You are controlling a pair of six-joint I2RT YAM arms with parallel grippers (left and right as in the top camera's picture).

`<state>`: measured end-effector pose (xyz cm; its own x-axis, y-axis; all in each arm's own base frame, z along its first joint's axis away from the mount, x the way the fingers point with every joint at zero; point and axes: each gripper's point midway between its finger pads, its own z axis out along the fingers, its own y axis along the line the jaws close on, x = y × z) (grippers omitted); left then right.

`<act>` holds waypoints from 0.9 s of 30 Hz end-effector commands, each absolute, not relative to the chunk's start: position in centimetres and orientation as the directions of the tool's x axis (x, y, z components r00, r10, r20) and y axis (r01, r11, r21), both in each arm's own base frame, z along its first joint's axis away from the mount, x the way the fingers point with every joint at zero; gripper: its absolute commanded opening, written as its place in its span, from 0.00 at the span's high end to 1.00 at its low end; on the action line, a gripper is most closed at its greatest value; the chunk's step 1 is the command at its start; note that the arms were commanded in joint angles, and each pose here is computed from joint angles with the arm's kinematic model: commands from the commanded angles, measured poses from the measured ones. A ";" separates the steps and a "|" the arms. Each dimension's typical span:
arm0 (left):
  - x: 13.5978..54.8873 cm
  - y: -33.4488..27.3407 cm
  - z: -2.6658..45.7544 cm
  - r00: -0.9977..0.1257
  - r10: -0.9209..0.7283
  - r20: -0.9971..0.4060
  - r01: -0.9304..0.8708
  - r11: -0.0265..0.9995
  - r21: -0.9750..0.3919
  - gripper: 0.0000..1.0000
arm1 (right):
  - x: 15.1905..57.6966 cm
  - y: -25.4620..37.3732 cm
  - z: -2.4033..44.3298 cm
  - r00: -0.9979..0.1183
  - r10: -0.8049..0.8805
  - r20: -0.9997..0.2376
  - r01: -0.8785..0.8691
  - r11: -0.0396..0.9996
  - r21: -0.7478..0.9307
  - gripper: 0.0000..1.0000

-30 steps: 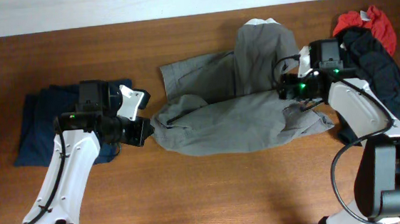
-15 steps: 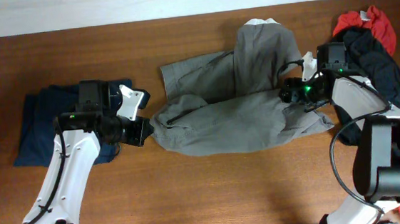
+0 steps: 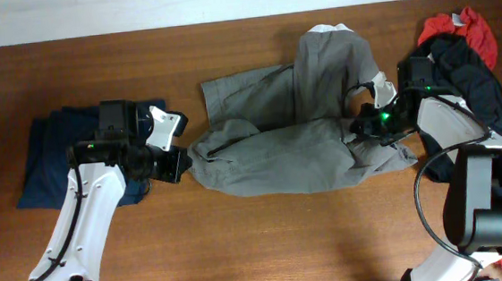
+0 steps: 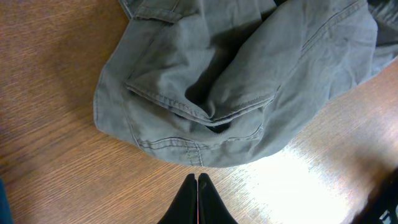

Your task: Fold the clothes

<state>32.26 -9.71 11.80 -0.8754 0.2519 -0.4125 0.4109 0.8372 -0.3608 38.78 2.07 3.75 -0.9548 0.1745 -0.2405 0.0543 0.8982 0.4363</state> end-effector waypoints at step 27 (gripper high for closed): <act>33.7 -8.9 8.4 -0.903 0.248 -0.350 0.369 0.866 -0.338 0.37 | 32.8 -1.9 15.3 -0.922 0.230 -0.313 0.145 0.951 0.272 0.96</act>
<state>33.53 -9.03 10.21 -0.8836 0.2447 -0.3992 0.3863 0.8627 -0.3263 32.36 -1.05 14.13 -0.9362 0.2253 -0.2698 0.1412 0.9440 0.2981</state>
